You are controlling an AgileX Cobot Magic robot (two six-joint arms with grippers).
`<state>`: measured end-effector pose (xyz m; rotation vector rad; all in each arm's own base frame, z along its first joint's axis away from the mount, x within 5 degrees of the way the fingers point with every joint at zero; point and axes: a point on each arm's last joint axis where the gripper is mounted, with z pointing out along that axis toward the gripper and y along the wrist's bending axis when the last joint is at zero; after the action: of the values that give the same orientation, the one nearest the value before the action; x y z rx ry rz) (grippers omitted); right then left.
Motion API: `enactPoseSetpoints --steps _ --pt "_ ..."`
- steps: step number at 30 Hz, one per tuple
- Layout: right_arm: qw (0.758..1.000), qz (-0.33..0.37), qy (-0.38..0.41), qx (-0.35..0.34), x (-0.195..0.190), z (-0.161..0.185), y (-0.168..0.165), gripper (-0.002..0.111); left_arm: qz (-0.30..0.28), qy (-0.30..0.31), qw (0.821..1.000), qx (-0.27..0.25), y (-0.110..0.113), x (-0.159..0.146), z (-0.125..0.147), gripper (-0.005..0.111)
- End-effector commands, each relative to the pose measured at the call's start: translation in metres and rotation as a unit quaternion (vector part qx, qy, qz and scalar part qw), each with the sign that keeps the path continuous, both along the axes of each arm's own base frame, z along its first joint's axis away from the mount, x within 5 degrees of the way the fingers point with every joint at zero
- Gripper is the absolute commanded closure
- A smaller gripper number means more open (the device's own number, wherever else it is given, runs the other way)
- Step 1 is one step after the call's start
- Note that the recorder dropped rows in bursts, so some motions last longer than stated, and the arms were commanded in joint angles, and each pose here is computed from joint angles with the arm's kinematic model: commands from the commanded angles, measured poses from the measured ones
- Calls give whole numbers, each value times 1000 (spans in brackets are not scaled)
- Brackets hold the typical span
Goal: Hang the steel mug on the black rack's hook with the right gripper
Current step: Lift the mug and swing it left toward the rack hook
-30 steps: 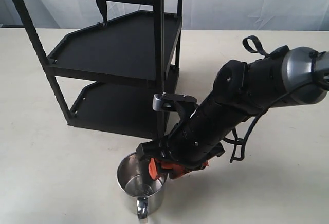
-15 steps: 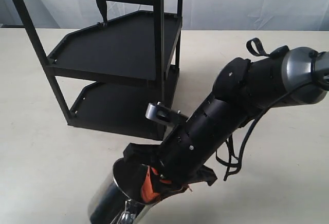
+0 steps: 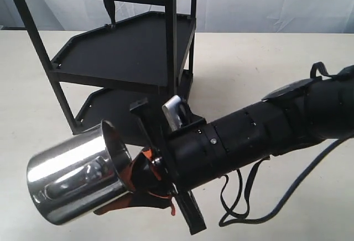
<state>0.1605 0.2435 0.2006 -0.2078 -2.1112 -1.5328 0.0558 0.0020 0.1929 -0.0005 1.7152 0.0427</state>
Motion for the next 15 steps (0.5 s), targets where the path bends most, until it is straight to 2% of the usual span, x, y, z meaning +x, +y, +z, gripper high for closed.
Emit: enactPoseSetpoints --steps 1,2,4,6,10,15 --pt "996 -50 73 -20 -1 11 -4 109 0 0 1000 -1 0 0 -1 105" --pt "995 -49 89 -22 -2 11 -4 109 0 0 1000 -1 0 0 -1 105" --pt "983 -34 180 -23 -7 17 -4 109 0 0 1000 -1 0 0 -1 105" --pt "974 -39 219 -33 -7 19 -5 109 0 0 1000 -1 0 0 -1 105" --pt "970 -43 237 -38 -8 21 -5 109 0 0 1000 -1 0 0 -1 105" --pt "943 -59 321 -57 -3 34 -2 109 0 0 1000 -1 0 0 -1 105"
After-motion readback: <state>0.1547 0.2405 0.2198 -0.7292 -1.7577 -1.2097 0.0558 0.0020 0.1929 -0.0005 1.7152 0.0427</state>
